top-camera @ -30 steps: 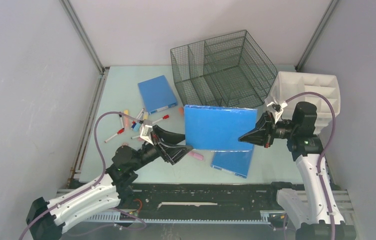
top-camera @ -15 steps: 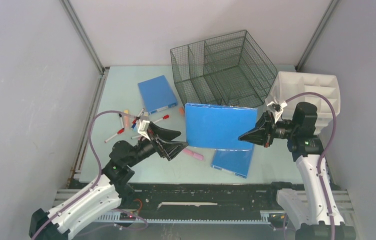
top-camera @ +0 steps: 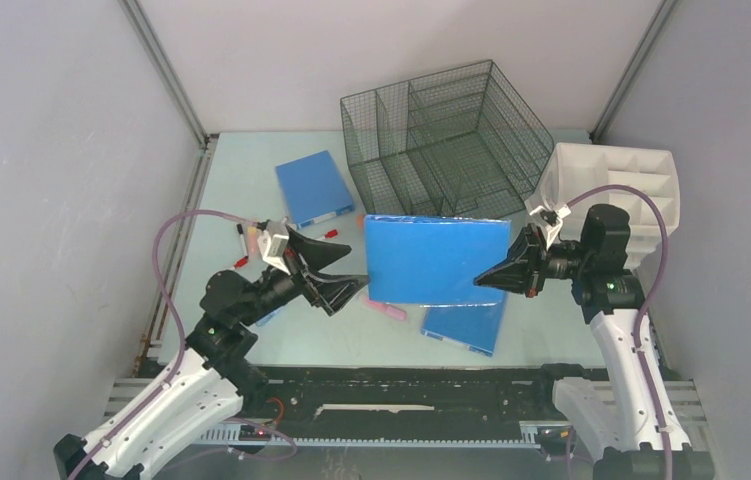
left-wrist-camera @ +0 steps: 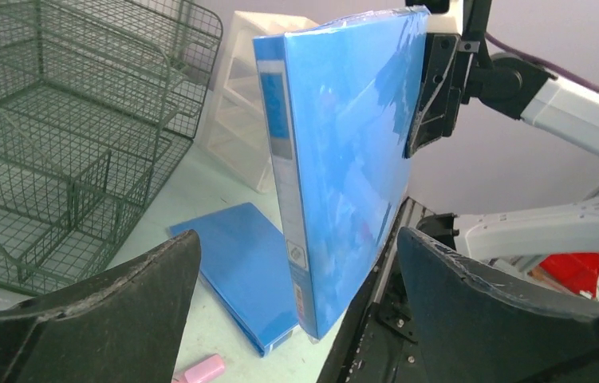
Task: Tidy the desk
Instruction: Pick up the folder from the center of the board.
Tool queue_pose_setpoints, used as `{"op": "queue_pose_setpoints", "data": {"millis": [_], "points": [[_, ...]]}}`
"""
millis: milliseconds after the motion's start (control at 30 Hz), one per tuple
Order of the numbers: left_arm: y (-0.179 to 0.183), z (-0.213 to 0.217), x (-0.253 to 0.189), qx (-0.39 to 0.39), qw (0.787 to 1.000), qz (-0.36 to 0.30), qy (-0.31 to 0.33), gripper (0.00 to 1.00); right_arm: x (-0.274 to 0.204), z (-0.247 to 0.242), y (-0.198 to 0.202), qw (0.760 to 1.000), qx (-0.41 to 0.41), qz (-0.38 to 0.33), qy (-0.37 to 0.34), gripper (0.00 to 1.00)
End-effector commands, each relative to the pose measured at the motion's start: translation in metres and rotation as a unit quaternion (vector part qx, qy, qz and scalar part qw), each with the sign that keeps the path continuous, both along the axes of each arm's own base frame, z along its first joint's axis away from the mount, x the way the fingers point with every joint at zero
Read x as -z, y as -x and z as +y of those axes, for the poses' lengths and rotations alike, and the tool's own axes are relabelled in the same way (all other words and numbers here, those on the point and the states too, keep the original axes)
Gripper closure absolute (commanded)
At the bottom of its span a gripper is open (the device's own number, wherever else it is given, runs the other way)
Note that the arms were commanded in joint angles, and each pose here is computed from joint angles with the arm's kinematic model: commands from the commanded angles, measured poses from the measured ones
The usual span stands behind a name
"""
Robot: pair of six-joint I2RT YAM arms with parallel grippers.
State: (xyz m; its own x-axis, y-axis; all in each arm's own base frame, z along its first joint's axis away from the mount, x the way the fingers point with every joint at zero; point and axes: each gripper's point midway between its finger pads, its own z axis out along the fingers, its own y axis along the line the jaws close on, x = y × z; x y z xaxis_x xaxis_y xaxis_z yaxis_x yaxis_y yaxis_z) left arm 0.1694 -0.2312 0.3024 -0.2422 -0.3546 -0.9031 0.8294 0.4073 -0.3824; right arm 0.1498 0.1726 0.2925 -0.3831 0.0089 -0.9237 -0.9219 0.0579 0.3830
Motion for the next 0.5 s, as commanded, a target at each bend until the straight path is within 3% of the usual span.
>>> {"op": "queue_pose_setpoints", "data": {"millis": [0, 200, 467], "points": [[0.003, -0.009, -0.010, 0.040, 0.999, -0.024, -0.028, 0.00, -0.005, 0.002, 0.011, 0.999, -0.030, -0.021, -0.008, 1.00], [0.009, -0.025, -0.026, 0.113, 0.993, -0.030, -0.024, 0.00, -0.005, 0.002, 0.013, 0.999, -0.037, -0.023, -0.010, 1.00], [-0.010, -0.047, -0.025, 0.161, 0.986, 0.007, -0.043, 0.00, -0.003, 0.007, 0.020, 0.998, -0.054, -0.026, -0.011, 1.00]]}}
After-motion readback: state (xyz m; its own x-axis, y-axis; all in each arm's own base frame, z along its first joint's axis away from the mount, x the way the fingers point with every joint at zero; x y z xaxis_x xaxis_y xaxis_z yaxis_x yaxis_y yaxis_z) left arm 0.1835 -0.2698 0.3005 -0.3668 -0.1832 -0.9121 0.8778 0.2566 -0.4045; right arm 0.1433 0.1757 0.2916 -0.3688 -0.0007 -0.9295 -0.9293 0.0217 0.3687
